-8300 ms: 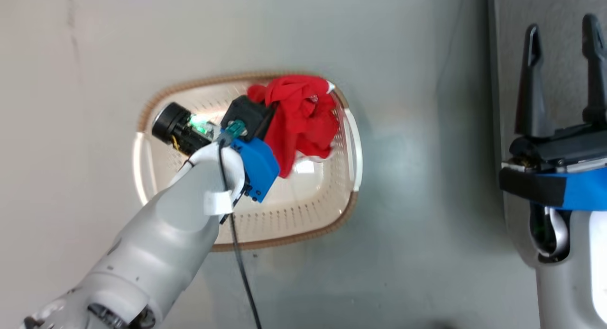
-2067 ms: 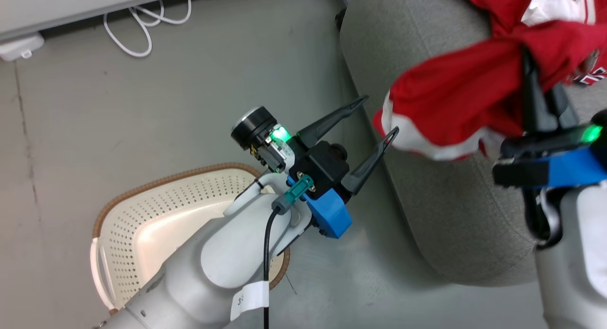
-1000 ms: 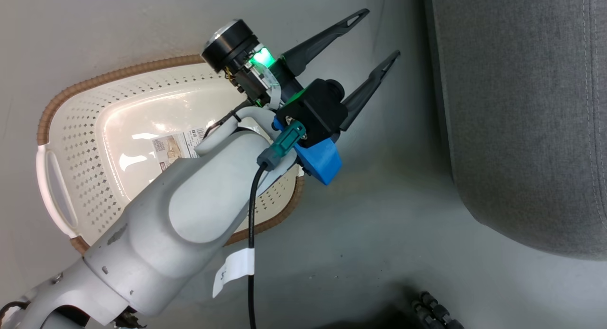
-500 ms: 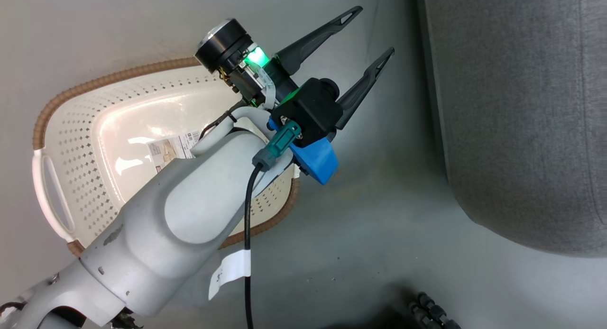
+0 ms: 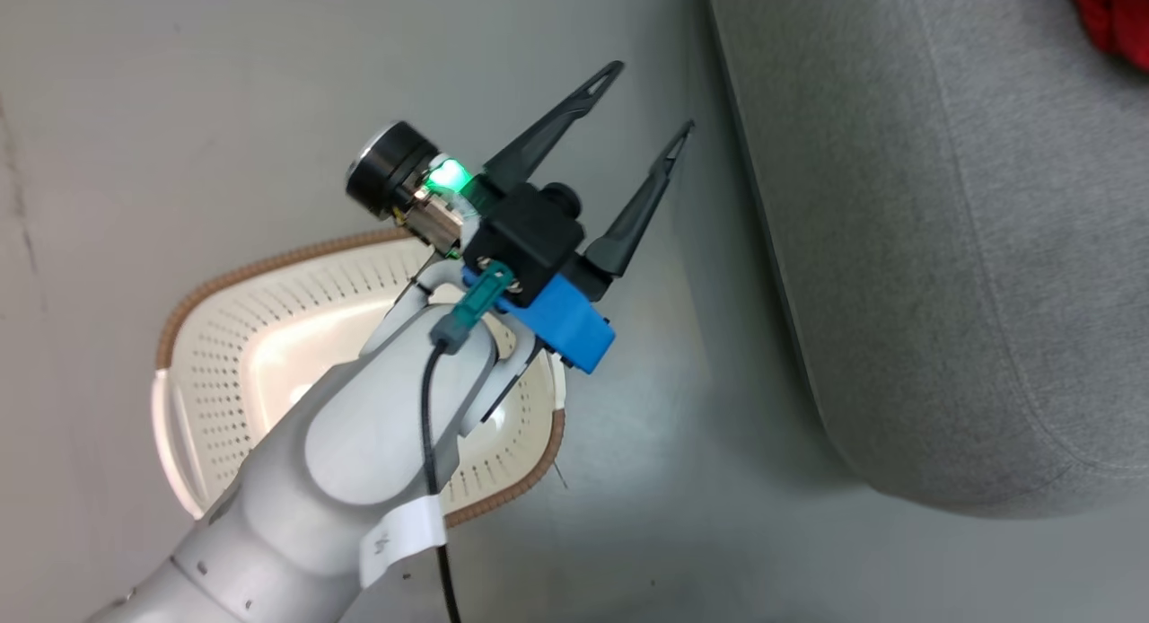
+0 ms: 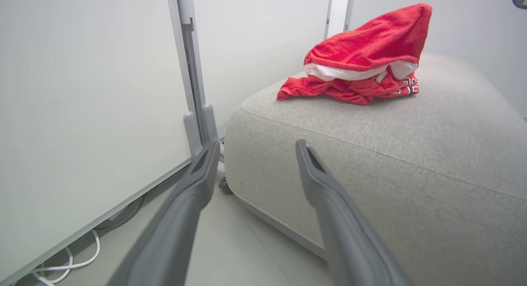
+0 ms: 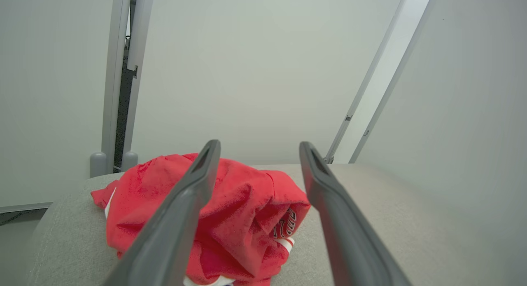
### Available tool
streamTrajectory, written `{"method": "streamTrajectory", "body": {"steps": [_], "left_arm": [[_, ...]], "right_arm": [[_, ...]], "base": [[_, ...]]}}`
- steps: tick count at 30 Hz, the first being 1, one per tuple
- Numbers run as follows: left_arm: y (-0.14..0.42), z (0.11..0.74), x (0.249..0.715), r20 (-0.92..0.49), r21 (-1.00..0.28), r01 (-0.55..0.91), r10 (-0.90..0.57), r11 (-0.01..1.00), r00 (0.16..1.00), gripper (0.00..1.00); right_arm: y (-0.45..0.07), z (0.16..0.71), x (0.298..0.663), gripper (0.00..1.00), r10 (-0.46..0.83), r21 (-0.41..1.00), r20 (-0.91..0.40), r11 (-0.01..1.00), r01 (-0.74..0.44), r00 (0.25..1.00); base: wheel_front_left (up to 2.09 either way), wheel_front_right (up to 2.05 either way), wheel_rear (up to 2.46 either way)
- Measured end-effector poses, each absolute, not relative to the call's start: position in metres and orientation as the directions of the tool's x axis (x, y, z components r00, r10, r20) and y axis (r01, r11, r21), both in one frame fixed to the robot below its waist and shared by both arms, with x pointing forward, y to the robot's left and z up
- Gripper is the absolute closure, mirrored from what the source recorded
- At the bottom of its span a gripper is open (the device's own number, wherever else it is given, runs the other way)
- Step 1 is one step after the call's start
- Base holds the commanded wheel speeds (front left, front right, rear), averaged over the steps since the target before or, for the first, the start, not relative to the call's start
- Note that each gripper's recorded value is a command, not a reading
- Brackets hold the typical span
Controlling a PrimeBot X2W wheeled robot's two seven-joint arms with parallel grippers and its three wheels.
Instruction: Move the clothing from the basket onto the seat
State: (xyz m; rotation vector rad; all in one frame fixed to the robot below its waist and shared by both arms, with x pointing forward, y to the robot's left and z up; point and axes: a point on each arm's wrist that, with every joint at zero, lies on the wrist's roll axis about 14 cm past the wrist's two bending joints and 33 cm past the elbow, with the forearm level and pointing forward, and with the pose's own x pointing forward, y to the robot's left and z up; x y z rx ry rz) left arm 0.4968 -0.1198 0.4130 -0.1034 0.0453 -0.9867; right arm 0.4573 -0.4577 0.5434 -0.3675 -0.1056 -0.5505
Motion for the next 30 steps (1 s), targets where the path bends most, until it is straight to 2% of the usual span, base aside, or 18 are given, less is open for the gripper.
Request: {"method": "streamTrajectory", "body": {"steps": [7, 19, 30], "left_arm": [[-0.074, 0.471, 0.503, 0.09, -0.076, 0.72, -0.714, 0.69, 0.694, 0.0], [0.043, 0.518, 0.496, 0.141, -0.017, 0.44, -0.433, 0.898, 0.89, 0.0], [0.123, 0.521, 0.455, 0.124, -0.042, 0.225, -0.218, 0.974, 0.968, 0.0]], "right_arm": [[-0.39, 0.578, 0.457, 0.0, -0.343, -0.239, 0.285, 0.879, 0.413, 0.895], [-0.274, 0.57, 0.468, 0.0, -0.098, -0.111, 0.272, 0.985, 0.132, 0.957], [-0.202, 0.553, 0.46, 0.0, 0.053, -0.025, 0.222, 0.998, -0.049, 0.974]], "base": [[0.0, 0.0, 0.0], [0.0, 0.0, 0.0], [0.0, 0.0, 0.0]]}}
